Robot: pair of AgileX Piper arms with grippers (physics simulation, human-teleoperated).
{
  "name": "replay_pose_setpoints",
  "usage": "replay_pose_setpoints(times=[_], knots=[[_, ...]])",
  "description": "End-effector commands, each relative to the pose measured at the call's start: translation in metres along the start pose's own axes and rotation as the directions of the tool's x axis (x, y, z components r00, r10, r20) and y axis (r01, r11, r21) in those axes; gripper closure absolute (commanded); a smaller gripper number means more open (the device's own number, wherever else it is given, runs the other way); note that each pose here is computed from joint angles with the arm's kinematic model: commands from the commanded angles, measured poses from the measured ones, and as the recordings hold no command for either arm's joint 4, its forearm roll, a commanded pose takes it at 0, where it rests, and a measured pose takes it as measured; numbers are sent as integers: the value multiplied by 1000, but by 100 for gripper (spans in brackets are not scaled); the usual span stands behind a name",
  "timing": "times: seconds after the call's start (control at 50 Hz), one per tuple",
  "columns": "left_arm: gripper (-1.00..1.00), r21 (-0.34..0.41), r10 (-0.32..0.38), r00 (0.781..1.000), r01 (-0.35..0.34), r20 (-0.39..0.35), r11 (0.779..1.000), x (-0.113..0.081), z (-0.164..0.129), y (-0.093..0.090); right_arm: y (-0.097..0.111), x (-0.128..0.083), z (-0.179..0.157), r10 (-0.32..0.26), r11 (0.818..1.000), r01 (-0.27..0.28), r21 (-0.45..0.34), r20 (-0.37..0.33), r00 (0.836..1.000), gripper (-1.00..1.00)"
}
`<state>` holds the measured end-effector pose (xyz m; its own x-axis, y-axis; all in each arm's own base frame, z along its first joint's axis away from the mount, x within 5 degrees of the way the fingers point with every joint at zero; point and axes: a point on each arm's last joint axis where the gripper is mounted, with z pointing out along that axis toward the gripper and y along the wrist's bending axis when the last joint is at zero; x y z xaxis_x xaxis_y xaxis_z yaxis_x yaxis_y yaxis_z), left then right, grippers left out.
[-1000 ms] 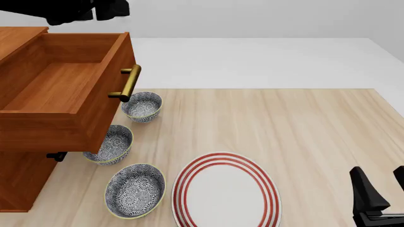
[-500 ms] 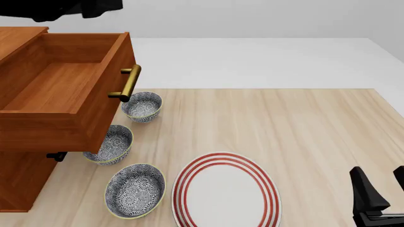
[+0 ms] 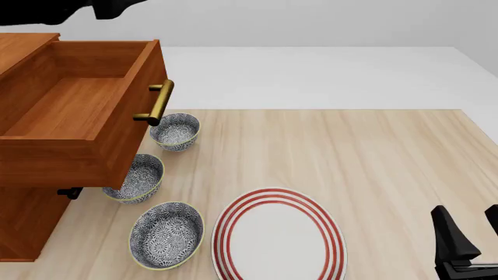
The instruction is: Open the top drawer of the cabinet.
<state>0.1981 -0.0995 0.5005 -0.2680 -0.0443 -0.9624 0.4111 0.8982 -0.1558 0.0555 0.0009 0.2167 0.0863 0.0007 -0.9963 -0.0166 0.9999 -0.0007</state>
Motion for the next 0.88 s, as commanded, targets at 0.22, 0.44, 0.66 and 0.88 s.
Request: replay_pose_setpoints(times=[0.22, 0.44, 0.66, 0.88], knots=[[-100, 23, 4, 998, -5, 63, 1000, 3, -20, -2, 0, 0, 0, 0, 1000, 0, 0, 0, 1000, -100], [-100, 25, 2, 998, -3, 60, 1000, 5, -25, -2, 0, 0, 0, 0, 1000, 0, 0, 0, 1000, -100], [-100, 31, 10, 998, -12, 64, 999, 8, -32, -3, 0, 0, 0, 0, 1000, 0, 0, 0, 1000, -100], [-100, 35, 9, 998, -11, 63, 999, 11, -32, -3, 0, 0, 0, 0, 1000, 0, 0, 0, 1000, -100]])
